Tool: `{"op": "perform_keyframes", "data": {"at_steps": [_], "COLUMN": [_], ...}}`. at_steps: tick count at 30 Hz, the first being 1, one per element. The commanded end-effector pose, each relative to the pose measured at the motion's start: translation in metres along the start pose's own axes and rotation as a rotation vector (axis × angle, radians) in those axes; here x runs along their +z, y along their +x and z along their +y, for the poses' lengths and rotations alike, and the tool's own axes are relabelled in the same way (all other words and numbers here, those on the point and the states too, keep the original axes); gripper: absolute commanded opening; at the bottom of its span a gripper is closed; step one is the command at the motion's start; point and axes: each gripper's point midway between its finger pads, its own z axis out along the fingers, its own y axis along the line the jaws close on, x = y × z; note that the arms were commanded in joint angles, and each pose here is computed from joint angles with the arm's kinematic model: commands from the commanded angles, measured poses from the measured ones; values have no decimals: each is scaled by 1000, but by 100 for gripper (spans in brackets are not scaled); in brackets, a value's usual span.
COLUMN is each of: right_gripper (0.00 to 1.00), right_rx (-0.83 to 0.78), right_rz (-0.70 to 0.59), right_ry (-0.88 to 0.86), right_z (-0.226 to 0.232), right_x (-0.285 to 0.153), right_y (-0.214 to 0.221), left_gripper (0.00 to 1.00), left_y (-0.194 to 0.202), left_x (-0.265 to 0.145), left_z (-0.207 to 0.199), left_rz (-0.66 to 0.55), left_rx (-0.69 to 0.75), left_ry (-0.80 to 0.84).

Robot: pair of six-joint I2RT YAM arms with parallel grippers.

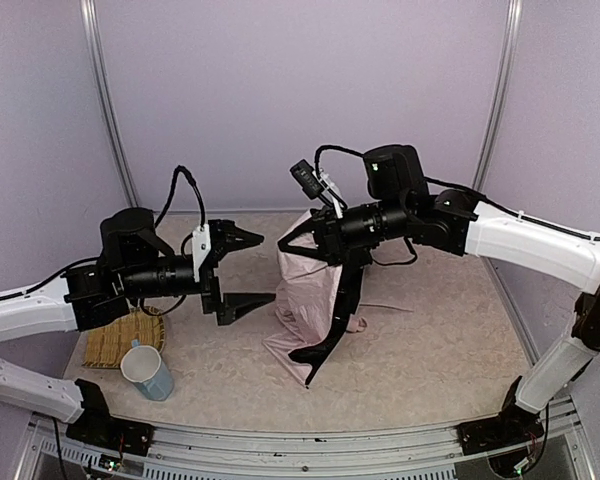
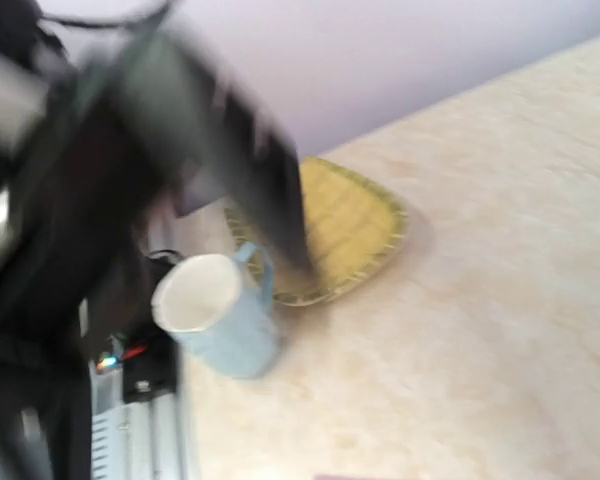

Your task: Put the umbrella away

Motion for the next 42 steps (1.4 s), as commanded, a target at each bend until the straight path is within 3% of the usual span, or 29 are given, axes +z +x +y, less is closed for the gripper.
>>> {"op": "perform_keyframes", "data": {"at_steps": [1,9,12,15,16,18,20,24,27,30,35,39,42], "right_gripper": [0,0,0,0,5,32,46,50,51,44,37,30,24], "right_rx": [-56,-68,-80,-101,-98,-73,13,183,323,376,433,498,518], "right_rz": [-62,-73,-81,-99,-105,-124,-148,-277,-303,-171,76,171,214], "right_ry": [-118,-200,-224,-212,-184,-78,64,218,280,325,246,137,39], "right_z": [37,56,62,61,54,29,-11,-83,-127,-168,-210,-213,-195], "right_x": [-16,-21,-25,-30,-33,-42,-59,-109,-118,-87,-17,18,40], "right_y": [-31,-33,-33,-36,-37,-39,-34,-14,29,79,156,199,218], "left_gripper": [99,97,89,57,43,19,8,2,0,0,0,0,0], "left_y": [-15,14,17,10,9,10,14,23,23,10,-21,-21,8], "left_x": [13,57,60,61,60,58,54,48,48,52,65,82,98], "left_z": [-34,1,-1,-14,-17,-22,-24,-29,-31,-37,-25,16,70], "left_rz": [-109,-13,-35,-65,-72,-64,-36,-7,1,-22,-84,-72,-4], "left_rx": [267,225,201,168,142,93,42,-20,-49,-50,-50,-104,-205], "left_ry": [44,-93,-80,-8,12,35,37,34,42,77,78,7,-72]}}
